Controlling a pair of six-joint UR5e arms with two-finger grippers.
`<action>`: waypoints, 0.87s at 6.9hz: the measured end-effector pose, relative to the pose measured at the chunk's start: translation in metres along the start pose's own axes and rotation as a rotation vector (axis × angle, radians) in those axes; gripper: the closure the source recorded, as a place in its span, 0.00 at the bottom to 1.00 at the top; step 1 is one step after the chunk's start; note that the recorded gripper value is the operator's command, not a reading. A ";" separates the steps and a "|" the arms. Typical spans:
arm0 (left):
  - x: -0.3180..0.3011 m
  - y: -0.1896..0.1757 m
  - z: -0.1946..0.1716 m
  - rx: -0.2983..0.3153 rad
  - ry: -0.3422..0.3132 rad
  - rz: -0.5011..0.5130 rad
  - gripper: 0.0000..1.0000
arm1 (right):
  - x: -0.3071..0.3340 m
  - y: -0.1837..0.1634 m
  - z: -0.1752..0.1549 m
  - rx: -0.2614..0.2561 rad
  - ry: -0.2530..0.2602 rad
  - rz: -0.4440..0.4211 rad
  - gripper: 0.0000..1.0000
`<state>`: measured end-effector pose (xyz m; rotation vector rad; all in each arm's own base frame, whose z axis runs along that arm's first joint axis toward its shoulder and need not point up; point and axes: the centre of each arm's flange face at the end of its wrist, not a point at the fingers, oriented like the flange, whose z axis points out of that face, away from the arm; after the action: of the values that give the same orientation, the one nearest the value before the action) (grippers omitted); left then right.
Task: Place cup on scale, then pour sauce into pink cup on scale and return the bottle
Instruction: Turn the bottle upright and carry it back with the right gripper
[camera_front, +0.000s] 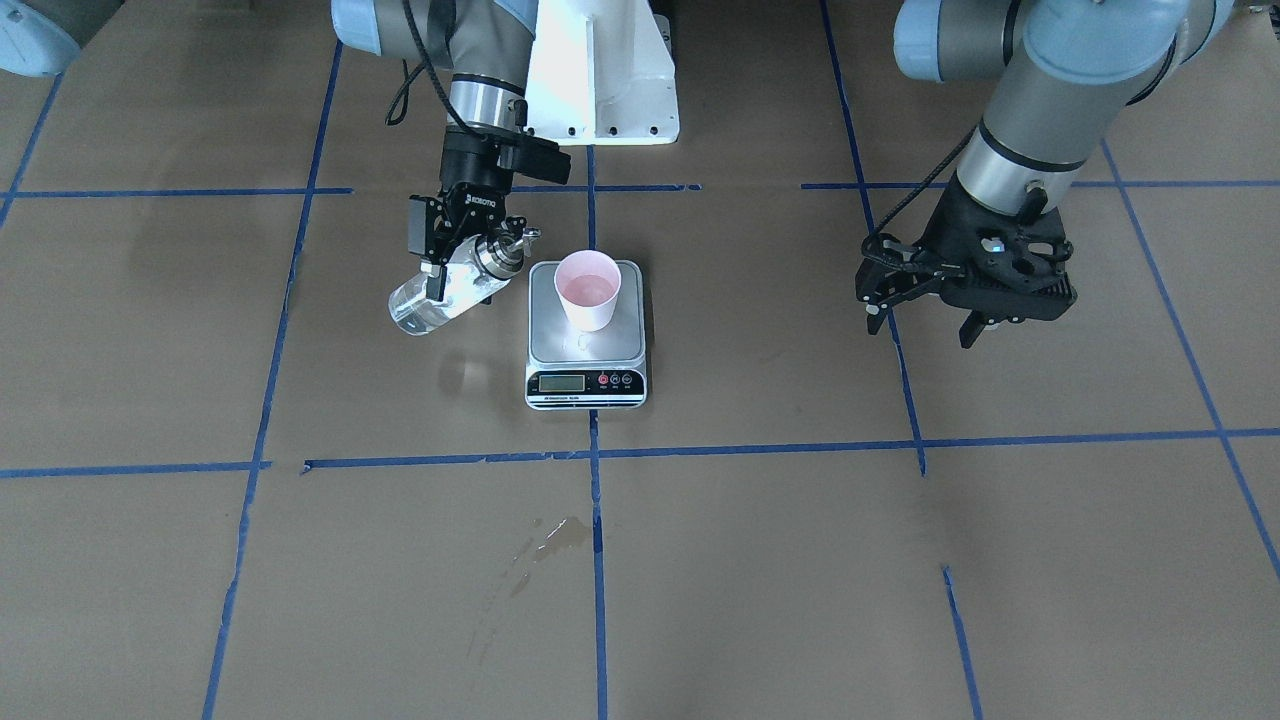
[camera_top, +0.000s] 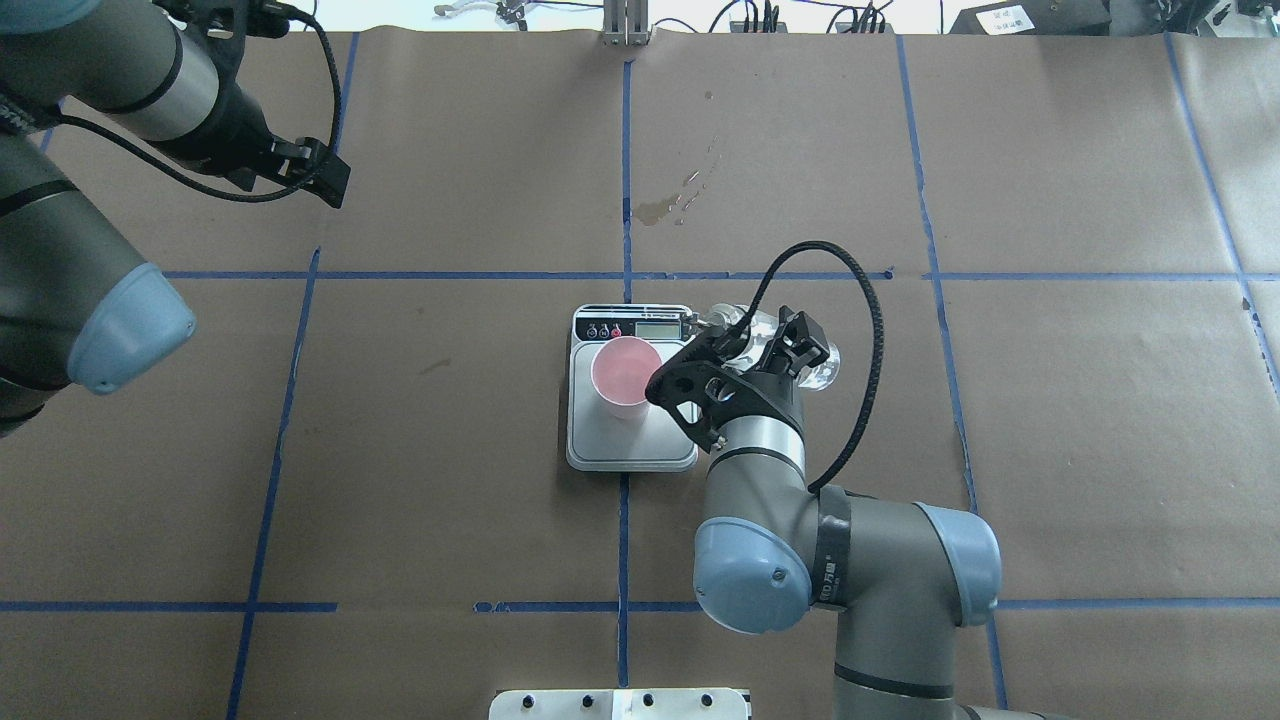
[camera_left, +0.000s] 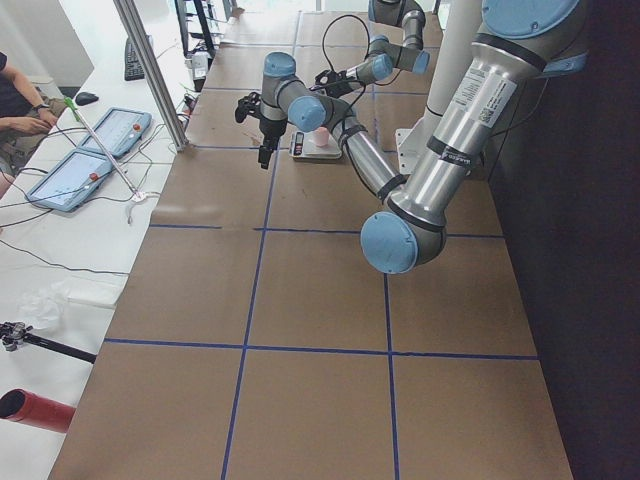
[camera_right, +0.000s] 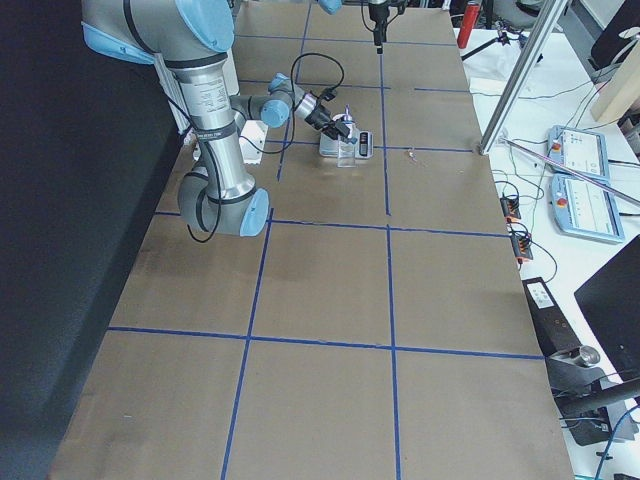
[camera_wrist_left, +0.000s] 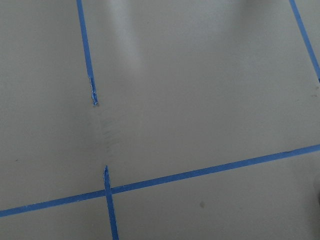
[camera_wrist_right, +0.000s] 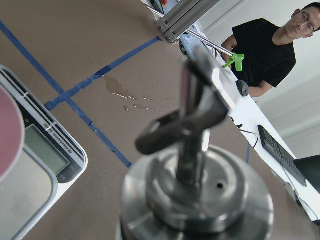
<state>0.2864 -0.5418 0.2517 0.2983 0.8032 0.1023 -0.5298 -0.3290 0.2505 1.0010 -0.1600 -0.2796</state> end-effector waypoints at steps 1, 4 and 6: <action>0.000 0.000 0.000 0.000 0.000 0.000 0.07 | 0.018 0.009 -0.004 -0.001 -0.026 0.129 1.00; -0.001 0.000 0.001 -0.002 0.000 0.001 0.06 | 0.065 0.027 -0.013 -0.006 -0.077 0.525 1.00; -0.001 0.001 0.001 -0.002 -0.001 0.000 0.06 | 0.096 0.074 0.004 0.012 -0.114 0.712 1.00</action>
<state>0.2864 -0.5417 0.2531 0.2961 0.8025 0.1033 -0.4279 -0.3237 0.3159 0.8814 -0.6045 0.3167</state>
